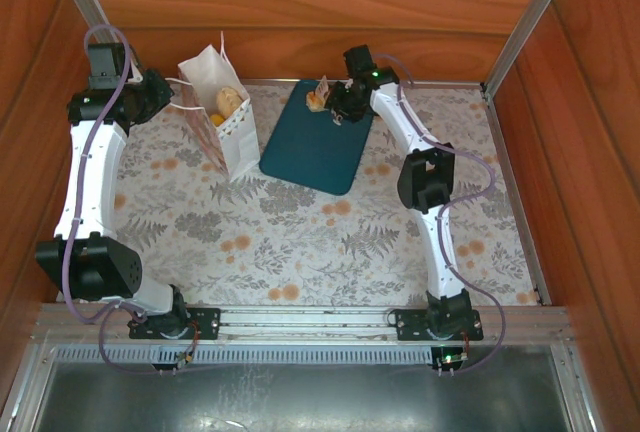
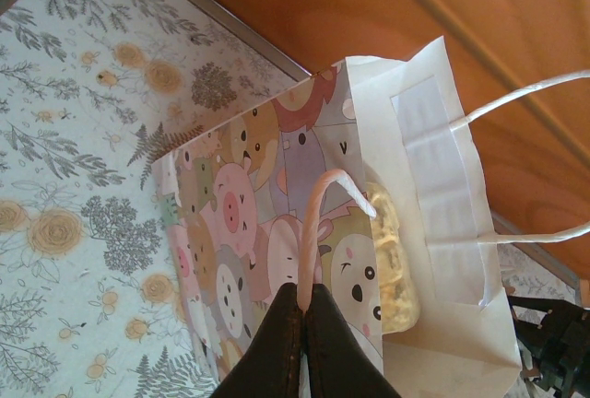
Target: Place the fake bread into the paper bag
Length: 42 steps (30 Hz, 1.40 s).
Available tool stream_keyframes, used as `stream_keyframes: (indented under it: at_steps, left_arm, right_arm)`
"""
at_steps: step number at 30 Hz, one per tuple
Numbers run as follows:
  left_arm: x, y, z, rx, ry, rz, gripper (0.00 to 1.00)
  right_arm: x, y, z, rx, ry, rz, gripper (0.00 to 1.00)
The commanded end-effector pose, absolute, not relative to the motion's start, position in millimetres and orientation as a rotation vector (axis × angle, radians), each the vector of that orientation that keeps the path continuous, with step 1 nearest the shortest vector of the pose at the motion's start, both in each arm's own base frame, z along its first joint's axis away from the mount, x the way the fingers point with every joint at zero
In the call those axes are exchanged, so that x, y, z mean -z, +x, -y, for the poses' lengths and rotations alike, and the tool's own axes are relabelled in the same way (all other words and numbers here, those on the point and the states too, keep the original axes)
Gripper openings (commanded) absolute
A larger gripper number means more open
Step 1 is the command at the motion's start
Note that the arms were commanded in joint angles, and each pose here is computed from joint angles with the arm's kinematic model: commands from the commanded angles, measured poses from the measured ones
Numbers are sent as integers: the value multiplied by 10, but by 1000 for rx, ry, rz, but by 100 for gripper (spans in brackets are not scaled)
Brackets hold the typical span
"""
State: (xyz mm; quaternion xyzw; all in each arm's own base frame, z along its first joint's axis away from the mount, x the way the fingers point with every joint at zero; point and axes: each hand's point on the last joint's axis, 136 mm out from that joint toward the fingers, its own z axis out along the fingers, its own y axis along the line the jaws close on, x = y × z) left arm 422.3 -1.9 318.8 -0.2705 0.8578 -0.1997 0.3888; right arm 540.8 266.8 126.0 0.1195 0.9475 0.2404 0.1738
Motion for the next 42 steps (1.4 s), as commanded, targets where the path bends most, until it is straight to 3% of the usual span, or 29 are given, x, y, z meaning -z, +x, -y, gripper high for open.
stream_keyframes:
  at_steps: [1, 17, 33, 42]
  left_arm:
    - [-3233, 4157, 5, 517, -693, -2166, 0]
    - [-3235, 4152, -4, 514, -695, -2165, 0]
    - [-3250, 4165, -5, 513, -694, -2161, 0]
    - [-3255, 4162, 2, 513, -690, -2161, 0]
  right_arm:
    - [-1321, 5518, -2746, -770, 333, -2640, 51]
    - [-1566, 5402, -2716, -826, 329, -2582, 23]
    - [-2277, 4932, -2561, -904, 258, -2449, 18]
    - [-3055, 4417, -2504, -1007, 156, -2305, 18]
